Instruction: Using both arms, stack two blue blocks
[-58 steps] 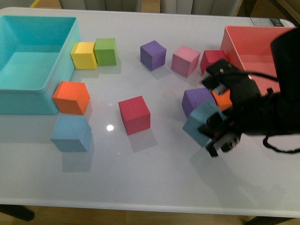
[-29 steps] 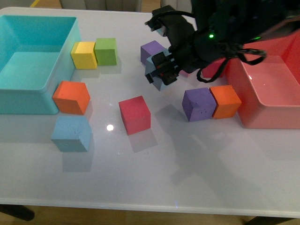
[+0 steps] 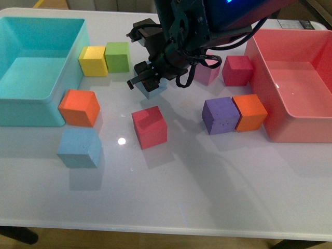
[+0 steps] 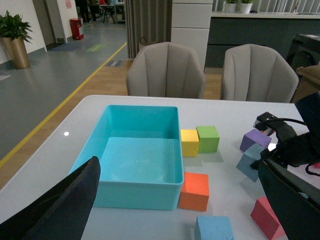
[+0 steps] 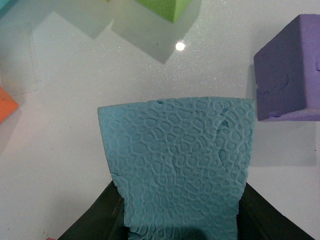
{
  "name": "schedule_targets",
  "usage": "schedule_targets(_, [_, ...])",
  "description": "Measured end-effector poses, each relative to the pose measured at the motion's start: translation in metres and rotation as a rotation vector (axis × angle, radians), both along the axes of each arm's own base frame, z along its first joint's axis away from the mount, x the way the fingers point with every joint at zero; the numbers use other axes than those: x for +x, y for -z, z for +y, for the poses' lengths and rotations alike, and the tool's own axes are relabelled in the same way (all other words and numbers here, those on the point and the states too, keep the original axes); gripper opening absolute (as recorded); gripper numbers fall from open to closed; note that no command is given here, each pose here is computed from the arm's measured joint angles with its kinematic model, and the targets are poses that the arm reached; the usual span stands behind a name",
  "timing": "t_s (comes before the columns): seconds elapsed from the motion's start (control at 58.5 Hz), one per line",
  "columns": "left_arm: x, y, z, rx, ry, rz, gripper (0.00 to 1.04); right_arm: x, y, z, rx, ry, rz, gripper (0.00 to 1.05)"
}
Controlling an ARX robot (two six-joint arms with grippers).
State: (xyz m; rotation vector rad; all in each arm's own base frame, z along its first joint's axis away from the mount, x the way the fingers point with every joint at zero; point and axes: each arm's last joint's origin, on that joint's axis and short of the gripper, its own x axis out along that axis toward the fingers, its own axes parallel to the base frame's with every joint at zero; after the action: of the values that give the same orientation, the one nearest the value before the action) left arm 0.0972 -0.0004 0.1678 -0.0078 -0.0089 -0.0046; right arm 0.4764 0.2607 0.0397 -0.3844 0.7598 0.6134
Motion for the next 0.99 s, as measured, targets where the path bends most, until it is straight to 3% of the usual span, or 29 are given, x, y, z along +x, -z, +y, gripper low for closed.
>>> schedule_targets(0.239, [0.0, 0.0, 0.0, 0.0, 0.0, 0.0, 0.96, -0.001, 0.021, 0.0, -0.025, 0.003, 0.032, 0.39])
schedule_targets(0.376, [0.0, 0.0, 0.0, 0.0, 0.0, 0.0, 0.96, -0.001, 0.022, -0.002, -0.014, 0.008, 0.028, 0.71])
schedule_targets(0.564, [0.0, 0.0, 0.0, 0.0, 0.0, 0.0, 0.96, -0.004, 0.022, -0.008, 0.003, 0.018, 0.028, 0.97])
schedule_targets(0.718, [0.0, 0.0, 0.0, 0.0, 0.0, 0.0, 0.96, -0.01, 0.001, -0.018, 0.053, 0.018, -0.022, 0.96])
schedule_targets(0.992, [0.0, 0.0, 0.0, 0.0, 0.0, 0.0, 0.96, -0.048, -0.091, -0.063, 0.234, 0.028, -0.243, 0.96])
